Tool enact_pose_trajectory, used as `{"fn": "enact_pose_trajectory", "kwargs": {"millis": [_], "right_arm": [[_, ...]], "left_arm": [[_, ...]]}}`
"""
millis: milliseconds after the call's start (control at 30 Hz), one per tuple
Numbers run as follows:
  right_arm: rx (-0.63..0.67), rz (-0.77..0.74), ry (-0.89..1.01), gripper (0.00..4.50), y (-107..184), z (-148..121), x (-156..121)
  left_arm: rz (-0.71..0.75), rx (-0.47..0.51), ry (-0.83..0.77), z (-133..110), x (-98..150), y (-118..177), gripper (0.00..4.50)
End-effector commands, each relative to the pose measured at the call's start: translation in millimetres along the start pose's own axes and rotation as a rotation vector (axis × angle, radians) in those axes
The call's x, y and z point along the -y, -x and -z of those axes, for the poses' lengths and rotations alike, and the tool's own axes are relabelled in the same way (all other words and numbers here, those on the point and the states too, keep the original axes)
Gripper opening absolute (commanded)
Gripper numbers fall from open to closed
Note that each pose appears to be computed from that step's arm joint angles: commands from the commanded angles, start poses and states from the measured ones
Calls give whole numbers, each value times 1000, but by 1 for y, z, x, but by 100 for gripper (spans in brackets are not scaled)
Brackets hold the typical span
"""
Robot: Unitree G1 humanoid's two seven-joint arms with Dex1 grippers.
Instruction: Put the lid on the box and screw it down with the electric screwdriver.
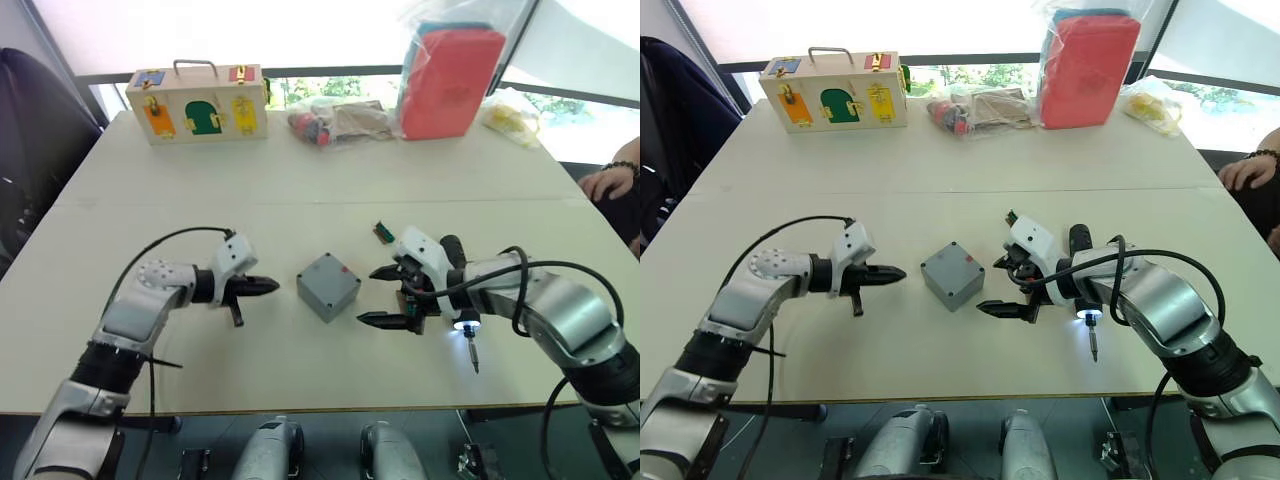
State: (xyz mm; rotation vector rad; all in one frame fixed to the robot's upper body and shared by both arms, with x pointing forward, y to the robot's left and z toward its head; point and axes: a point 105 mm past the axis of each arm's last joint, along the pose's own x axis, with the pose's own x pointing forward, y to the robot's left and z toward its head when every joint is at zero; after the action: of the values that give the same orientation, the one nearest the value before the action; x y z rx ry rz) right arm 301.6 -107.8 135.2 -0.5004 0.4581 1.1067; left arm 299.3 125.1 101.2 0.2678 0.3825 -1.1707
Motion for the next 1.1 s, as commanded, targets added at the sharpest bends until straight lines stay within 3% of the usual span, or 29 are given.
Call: {"fn": "enact_pose_trajectory", "kwargs": {"millis": [33, 300, 833, 900, 1100], "right_arm": [[8, -50, 87, 445, -6, -5, -4], [22, -185, 83, 445, -11, -6, -31], [10, -127, 19, 445, -7, 0, -31], [7, -111, 16, 445, -4, 0, -29], [89, -7, -2, 445, 42, -25, -5]], "left_arm": [[-18, 52, -14, -18, 7, -1, 0], [-42, 91, -31, -29, 4, -22, 0], [-31, 101, -69, -38, -7, -36, 0], [-13, 90, -70, -36, -3, -32, 0], [35, 8, -61, -29, 5, 11, 0]]}}
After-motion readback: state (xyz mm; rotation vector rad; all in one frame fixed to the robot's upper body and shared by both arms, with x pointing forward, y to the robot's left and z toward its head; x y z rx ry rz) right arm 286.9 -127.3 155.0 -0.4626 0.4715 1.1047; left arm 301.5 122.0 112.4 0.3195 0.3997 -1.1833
